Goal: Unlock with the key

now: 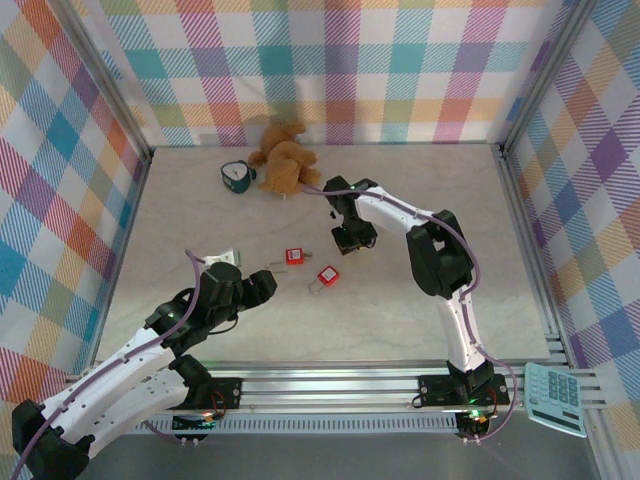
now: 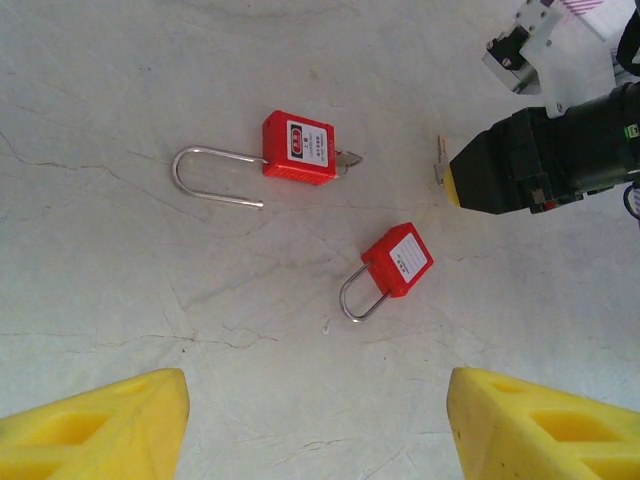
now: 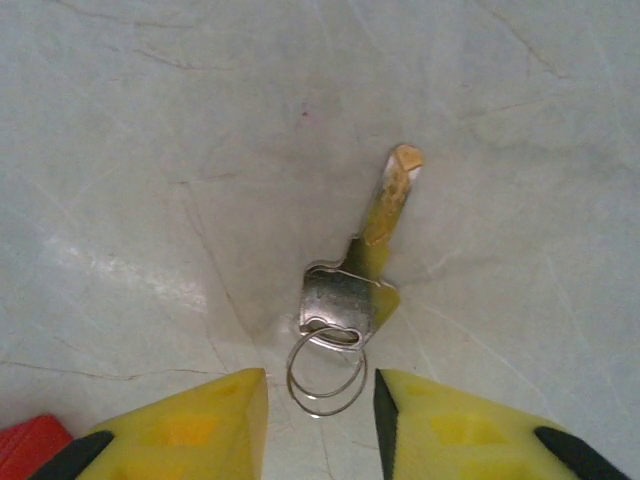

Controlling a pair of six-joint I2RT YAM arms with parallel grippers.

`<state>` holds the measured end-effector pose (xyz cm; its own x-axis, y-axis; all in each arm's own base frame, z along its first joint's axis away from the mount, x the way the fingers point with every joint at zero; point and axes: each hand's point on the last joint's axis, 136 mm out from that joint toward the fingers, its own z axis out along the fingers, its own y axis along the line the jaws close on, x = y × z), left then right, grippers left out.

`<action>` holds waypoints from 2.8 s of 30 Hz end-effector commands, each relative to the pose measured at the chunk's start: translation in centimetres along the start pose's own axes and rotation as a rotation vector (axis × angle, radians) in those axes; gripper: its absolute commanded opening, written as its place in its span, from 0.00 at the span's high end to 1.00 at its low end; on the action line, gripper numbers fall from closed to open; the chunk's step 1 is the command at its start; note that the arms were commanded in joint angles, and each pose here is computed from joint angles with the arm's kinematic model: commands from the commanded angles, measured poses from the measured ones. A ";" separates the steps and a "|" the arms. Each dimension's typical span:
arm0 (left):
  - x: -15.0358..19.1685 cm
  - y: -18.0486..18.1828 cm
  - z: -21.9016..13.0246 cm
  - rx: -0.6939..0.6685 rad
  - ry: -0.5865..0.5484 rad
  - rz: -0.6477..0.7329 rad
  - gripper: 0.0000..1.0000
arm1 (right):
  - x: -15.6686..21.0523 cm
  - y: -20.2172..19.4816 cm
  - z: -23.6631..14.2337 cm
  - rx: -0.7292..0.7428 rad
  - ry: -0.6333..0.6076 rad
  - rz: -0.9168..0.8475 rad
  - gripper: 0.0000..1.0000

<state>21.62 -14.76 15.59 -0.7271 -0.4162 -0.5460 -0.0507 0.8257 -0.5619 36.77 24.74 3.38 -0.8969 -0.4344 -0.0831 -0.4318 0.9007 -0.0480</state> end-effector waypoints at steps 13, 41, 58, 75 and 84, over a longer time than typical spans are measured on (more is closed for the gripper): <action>0.1 0.4 -0.1 -0.002 -0.005 -0.006 0.31 | 0.2 -0.9 2.1 0.111 0.043 -0.091 0.66; -0.1 -0.7 0.8 0.015 0.010 0.004 0.32 | 0.0 0.7 -3.2 0.003 -0.100 -0.079 1.00; 0.1 -2.9 2.2 0.122 0.021 0.062 0.33 | 0.9 1.9 -8.5 -0.118 -0.185 -0.028 1.00; 2.5 -15.6 3.3 0.607 -0.382 0.850 0.22 | 4.9 3.6 -17.1 -0.267 -0.285 0.012 1.00; 1.8 -17.6 4.7 0.605 -0.556 1.063 0.26 | 7.3 5.0 -22.7 -0.408 -0.371 0.020 1.00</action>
<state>24.29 -30.45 17.57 -0.0410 0.1487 -0.9880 0.7711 0.6336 0.0634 28.10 25.97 23.56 -0.8325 -0.3407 -0.4369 -0.4817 0.8346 0.2672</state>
